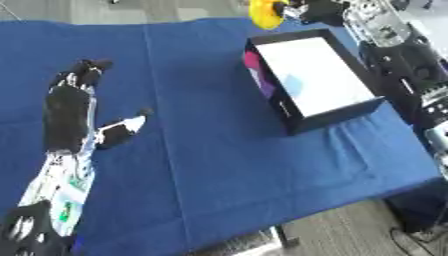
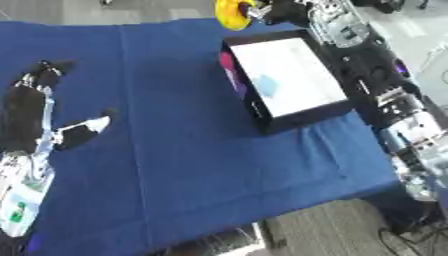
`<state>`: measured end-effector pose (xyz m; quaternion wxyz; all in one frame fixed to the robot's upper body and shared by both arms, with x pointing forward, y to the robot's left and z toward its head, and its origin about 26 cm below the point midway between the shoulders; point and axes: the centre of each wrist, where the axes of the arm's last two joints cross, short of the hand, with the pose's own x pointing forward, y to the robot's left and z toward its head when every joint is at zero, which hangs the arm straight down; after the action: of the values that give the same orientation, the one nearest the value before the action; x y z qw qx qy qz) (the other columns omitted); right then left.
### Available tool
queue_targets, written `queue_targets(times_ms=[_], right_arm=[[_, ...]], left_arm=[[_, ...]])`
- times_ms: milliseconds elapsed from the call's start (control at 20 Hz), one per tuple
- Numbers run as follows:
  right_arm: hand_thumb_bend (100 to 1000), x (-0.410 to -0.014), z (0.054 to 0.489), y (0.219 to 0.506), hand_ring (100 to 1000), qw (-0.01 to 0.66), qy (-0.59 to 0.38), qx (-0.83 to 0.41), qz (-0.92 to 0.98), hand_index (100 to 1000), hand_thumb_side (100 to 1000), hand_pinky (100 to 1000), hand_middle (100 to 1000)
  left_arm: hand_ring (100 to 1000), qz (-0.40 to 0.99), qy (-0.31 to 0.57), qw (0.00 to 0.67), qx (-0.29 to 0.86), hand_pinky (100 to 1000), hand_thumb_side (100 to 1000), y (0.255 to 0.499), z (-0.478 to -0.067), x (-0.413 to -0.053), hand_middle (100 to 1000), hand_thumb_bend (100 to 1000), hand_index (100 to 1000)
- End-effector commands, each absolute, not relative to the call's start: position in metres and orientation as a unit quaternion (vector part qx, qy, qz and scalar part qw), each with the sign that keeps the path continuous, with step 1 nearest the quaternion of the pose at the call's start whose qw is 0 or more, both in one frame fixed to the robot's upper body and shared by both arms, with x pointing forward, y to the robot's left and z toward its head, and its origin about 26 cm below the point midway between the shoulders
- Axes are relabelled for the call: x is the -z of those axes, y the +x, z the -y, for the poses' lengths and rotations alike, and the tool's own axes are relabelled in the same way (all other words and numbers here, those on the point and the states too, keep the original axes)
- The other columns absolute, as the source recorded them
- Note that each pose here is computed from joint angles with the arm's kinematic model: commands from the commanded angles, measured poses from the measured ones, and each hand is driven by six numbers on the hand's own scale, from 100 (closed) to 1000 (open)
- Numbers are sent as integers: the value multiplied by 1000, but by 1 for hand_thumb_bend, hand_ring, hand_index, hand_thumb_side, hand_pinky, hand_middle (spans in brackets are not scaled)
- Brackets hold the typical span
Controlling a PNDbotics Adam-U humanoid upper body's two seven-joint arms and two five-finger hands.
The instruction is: Pick up the objects with one hand, pass them to the other hand, and then place them into the box on the other side of the table.
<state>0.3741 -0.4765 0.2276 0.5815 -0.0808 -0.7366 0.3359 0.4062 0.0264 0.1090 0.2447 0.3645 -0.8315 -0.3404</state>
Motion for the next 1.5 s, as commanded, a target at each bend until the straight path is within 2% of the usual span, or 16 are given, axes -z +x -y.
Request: queue_targets(times_ms=[50,700,800,950,1000,1050,1100,1150,1200,1250,1350,1500], right_arm=[[100,-248,503,358,1000,579,-125,-310,744,705,198,671,495],[100,-211,565,315,1000,612,-262,-239,707,697,208,671,500],[100,-206,569,311,1000,610,-281,-238,702,745,202,687,543],[100,-201,575,305,1000,602,-310,-260,689,863,202,713,659],[100,-200,576,303,1000,597,-319,-266,686,871,202,716,669],[100,-199,576,302,1000,593,-328,-275,682,942,200,742,754],[100,-198,577,301,1000,589,-334,-287,678,961,199,749,772],[100,-197,578,300,1000,585,-339,-297,674,1000,198,781,852],[100,-196,578,300,1000,583,-344,-305,670,1000,198,785,865],[100,-195,579,299,1000,581,-347,-311,668,1000,198,795,932],[100,-194,579,298,1000,578,-350,-317,666,1000,198,816,1000],[100,-193,579,299,1000,573,-349,-317,671,1000,202,819,1000]], left_arm=[[590,834,368,242,333,725,278,409,-29,-116,604,767,789],[593,825,381,246,338,724,286,413,-39,-115,605,778,791],[593,825,382,246,337,724,286,414,-39,-116,605,779,790],[592,823,385,248,336,723,290,415,-41,-115,605,778,789],[592,823,385,249,336,723,291,415,-41,-115,605,778,789],[592,822,385,250,336,723,292,415,-42,-115,605,778,789],[592,822,386,250,336,723,292,415,-42,-114,605,779,789],[593,822,386,251,336,723,292,415,-42,-114,605,781,789],[593,821,387,251,336,723,292,415,-42,-114,605,781,790],[593,821,387,251,336,723,292,415,-43,-114,605,782,790],[592,821,387,251,336,723,293,415,-43,-114,605,782,791],[592,820,387,253,336,722,295,415,-43,-112,604,782,790]])
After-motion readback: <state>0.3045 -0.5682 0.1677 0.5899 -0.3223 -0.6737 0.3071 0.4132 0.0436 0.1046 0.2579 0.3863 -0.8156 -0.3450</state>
